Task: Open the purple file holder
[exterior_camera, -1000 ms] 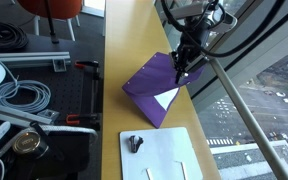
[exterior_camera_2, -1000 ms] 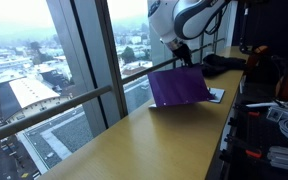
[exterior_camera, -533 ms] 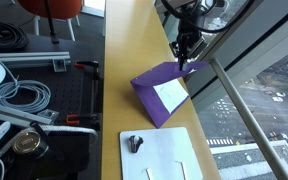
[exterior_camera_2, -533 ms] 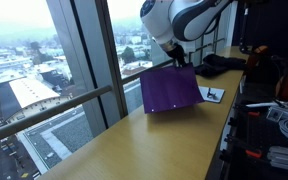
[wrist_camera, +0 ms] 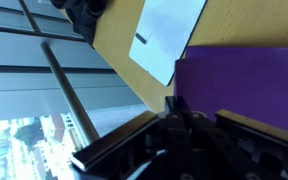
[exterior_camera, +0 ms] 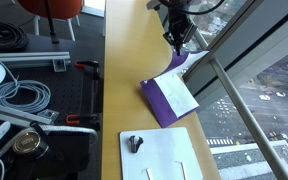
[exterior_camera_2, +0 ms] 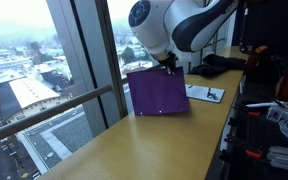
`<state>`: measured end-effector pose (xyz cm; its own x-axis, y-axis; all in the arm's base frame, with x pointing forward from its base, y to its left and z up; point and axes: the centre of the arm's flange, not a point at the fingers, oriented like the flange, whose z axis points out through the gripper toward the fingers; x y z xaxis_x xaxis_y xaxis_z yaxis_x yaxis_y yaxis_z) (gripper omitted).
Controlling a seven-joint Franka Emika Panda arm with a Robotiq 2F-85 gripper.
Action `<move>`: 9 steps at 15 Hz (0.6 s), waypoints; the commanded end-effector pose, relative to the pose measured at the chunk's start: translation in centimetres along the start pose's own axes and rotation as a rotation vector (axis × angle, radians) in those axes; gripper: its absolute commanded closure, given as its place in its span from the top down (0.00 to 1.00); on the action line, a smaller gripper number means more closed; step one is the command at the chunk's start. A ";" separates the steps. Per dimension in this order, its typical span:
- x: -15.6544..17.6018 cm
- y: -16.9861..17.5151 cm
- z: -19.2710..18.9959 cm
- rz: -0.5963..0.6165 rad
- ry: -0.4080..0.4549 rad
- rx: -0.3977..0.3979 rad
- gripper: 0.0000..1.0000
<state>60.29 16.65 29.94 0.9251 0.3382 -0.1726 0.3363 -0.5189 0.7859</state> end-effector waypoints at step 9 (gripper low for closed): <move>-0.6 -9.4 -0.3 -0.141 0.028 -0.156 0.00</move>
<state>58.85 19.57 23.22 0.8757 0.4184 -0.2410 0.4014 -0.3533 0.8450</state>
